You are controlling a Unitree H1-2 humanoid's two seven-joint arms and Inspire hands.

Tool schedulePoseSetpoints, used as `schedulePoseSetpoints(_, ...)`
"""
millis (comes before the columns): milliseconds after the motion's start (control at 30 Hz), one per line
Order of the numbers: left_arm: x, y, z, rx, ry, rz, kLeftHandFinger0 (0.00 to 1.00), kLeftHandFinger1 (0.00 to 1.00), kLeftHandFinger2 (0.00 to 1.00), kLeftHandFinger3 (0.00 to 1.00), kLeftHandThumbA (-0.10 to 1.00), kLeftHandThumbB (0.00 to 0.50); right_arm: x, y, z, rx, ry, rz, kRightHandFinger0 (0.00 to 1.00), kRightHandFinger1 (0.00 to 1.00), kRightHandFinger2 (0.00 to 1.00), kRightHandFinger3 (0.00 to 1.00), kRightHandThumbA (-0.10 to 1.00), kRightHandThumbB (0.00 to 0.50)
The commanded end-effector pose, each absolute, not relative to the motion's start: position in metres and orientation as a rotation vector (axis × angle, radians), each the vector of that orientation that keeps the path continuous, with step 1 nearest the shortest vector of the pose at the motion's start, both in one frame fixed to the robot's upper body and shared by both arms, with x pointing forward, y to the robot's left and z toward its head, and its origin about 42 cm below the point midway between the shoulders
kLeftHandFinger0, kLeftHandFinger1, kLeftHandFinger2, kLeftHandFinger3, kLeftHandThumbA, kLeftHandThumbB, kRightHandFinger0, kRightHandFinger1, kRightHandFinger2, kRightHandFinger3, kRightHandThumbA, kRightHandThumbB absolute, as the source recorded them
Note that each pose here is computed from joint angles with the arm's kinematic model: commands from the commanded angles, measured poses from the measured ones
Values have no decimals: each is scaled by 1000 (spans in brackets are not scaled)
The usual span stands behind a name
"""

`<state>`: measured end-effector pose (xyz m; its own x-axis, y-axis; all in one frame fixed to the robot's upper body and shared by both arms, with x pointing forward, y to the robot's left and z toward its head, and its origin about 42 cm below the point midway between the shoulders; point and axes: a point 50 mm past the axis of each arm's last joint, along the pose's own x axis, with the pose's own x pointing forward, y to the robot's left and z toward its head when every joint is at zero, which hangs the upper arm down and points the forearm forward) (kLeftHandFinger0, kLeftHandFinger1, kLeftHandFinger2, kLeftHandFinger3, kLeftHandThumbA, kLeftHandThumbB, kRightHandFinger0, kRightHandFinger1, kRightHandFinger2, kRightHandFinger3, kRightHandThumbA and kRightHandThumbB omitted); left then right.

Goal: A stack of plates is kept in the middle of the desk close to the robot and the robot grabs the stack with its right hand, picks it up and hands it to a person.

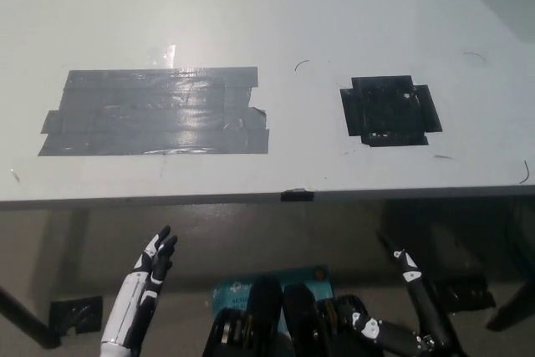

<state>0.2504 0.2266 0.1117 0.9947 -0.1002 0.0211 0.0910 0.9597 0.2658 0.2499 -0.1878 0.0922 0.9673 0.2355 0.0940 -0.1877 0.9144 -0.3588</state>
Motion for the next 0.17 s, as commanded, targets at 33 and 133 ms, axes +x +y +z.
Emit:
schedulePoseSetpoints(33,251,226,125,283,-117,-74,1000,1000,1000,1000,1000,11,256,-188,102,-316,-193,238,966,1000,1000,1000,804,215)
schedulePoseSetpoints(133,252,227,126,282,-121,-75,1000,1000,1000,1000,1000,0,258,-187,103,-314,-193,241,966,1000,1000,1000,792,207)
